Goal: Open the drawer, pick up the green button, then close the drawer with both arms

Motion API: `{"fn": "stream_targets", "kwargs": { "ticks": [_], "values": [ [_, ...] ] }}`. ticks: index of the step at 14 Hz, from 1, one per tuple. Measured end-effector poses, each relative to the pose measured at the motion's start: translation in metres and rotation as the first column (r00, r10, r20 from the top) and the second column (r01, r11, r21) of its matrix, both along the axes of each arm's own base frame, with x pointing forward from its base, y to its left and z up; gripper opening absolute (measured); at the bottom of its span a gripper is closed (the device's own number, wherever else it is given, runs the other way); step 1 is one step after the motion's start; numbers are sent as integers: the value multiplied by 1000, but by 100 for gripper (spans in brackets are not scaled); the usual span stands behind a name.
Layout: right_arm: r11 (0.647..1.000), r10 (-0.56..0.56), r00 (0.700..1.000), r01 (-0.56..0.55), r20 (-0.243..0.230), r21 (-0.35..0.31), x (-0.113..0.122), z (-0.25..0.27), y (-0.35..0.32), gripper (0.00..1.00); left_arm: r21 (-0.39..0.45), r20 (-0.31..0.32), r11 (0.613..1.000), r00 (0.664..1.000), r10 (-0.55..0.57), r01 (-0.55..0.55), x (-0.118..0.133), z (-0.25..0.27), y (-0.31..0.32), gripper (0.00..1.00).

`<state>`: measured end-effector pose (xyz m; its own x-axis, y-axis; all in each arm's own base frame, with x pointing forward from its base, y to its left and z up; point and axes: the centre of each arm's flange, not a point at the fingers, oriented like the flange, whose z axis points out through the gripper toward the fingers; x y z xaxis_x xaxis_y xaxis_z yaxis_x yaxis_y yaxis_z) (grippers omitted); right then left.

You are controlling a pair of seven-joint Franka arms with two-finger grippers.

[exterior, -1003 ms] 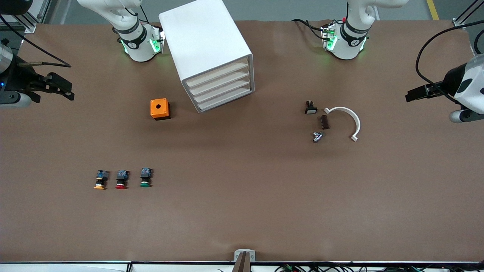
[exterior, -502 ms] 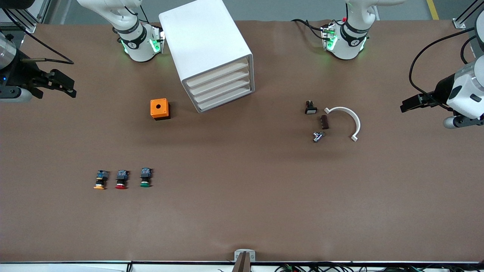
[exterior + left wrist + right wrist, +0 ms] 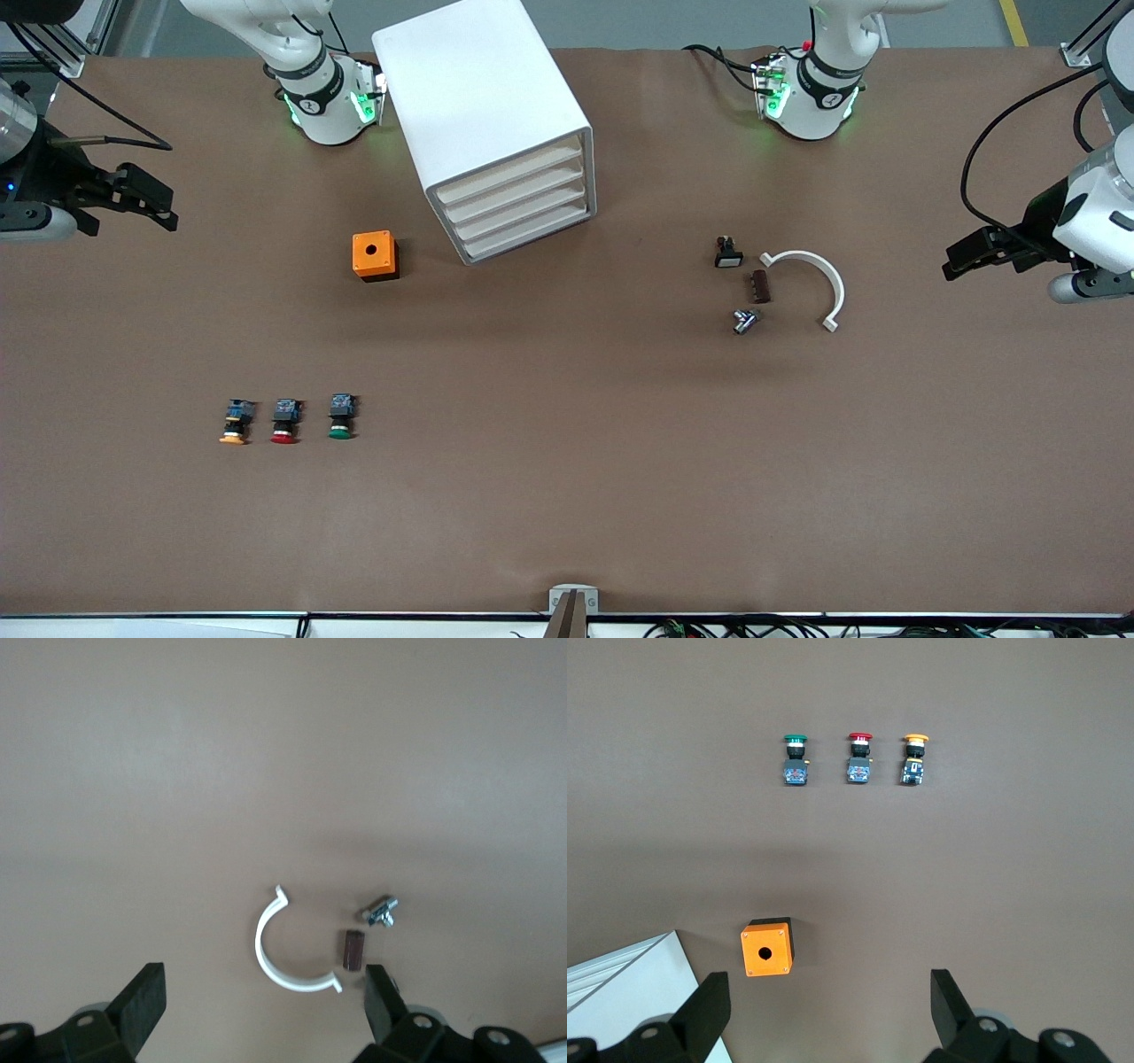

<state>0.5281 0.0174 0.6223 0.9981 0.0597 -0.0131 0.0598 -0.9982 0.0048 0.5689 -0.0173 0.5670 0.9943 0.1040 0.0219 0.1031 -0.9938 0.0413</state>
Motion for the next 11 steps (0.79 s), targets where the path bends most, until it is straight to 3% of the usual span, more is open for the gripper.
{"fn": "stream_targets", "kwargs": {
  "ticks": [4, 11],
  "values": [
    [1000, 3, 1000, -3, -1, 0, 0, -1, 0, 100, 1, 51, 1000, 998, -31, 31, 5, 5, -1, 99],
    [1000, -7, 1000, 7, 2, 1, 0, 0, -6, 100, 3, 74, 999, 996, -48, 48, 1, 16, -1, 99]
  ]
}}
